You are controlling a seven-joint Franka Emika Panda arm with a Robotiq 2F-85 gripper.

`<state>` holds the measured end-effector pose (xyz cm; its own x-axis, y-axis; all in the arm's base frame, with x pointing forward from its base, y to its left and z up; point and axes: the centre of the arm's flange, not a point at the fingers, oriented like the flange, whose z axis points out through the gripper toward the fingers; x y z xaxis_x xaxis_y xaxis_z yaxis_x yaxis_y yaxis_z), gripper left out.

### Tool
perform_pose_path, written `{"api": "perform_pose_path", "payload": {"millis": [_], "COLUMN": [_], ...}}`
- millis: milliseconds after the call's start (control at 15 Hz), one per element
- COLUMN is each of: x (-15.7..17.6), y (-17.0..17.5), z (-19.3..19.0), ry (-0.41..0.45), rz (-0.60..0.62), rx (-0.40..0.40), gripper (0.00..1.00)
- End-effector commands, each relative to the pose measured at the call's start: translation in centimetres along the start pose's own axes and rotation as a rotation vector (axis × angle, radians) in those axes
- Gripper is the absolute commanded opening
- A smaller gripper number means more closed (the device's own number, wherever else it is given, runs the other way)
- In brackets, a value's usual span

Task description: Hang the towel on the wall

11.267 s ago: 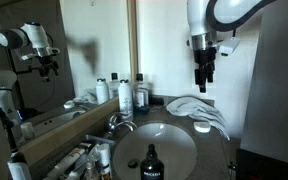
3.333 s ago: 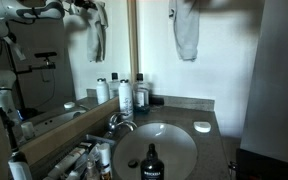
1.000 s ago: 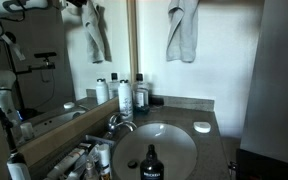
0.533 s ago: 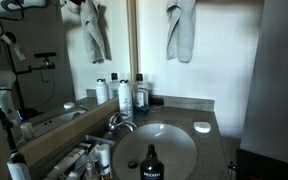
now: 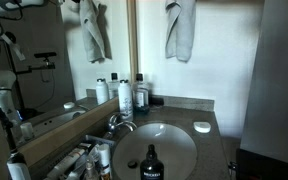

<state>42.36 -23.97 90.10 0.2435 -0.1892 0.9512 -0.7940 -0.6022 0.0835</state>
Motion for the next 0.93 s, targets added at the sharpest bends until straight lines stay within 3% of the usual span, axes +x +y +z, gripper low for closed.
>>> {"api": "perform_pose_path", "payload": {"millis": [0, 867], "x": [0.8, 1.7], "y": [0.0, -1.9], "z": [-1.6, -5.5], "ry": [0.001, 0.157], "rz": [-0.03, -0.095], "rx": [-0.008, 0.042], "gripper": [1.0, 1.0]}}
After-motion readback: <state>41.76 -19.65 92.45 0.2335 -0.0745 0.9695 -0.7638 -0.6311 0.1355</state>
